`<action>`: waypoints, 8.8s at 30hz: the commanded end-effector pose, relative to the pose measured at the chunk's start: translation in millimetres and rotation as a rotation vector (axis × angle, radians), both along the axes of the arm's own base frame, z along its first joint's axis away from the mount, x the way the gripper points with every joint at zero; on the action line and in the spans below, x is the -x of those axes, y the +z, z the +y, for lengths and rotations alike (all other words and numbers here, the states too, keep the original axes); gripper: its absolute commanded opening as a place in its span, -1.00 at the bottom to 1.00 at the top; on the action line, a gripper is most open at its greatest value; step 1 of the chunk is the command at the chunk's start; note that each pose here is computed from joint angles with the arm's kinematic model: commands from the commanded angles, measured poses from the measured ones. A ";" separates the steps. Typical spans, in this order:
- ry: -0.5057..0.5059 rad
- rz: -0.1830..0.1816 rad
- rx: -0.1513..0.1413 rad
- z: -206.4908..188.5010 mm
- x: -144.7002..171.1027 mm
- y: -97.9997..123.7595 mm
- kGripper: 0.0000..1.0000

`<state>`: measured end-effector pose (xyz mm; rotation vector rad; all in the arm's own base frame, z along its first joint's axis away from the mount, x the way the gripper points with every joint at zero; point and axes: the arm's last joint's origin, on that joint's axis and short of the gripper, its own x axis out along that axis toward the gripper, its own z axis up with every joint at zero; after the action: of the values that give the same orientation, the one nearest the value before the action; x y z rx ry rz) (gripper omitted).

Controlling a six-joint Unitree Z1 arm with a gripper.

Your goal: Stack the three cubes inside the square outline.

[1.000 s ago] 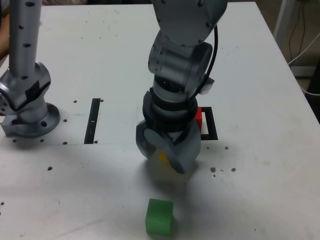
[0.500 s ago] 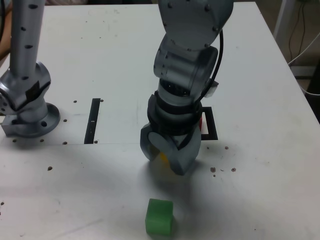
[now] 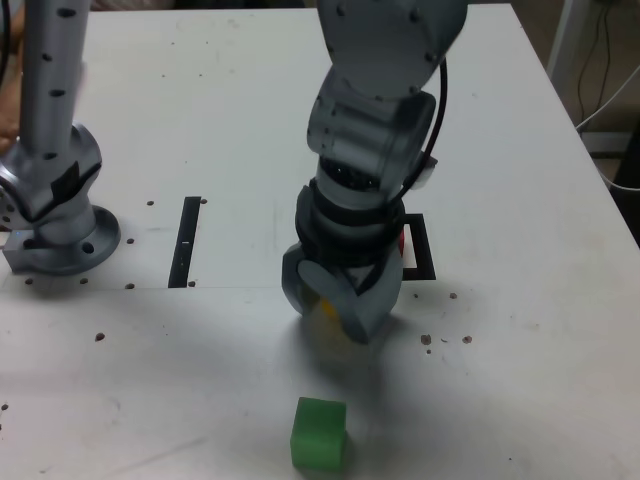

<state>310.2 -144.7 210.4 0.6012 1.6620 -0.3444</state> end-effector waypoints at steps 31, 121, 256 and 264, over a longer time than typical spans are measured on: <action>0.346 -0.106 -0.022 48.4 -7.4 114.0 -0.87; 0.544 -0.002 0.049 91.4 -56.9 40.9 -0.56; 0.435 0.009 0.028 -132.8 24.3 5.5 0.21; 0.432 0.014 0.033 -131.9 25.2 8.4 -0.04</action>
<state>285.6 -276.4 217.4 0.2033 1.7439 -0.0561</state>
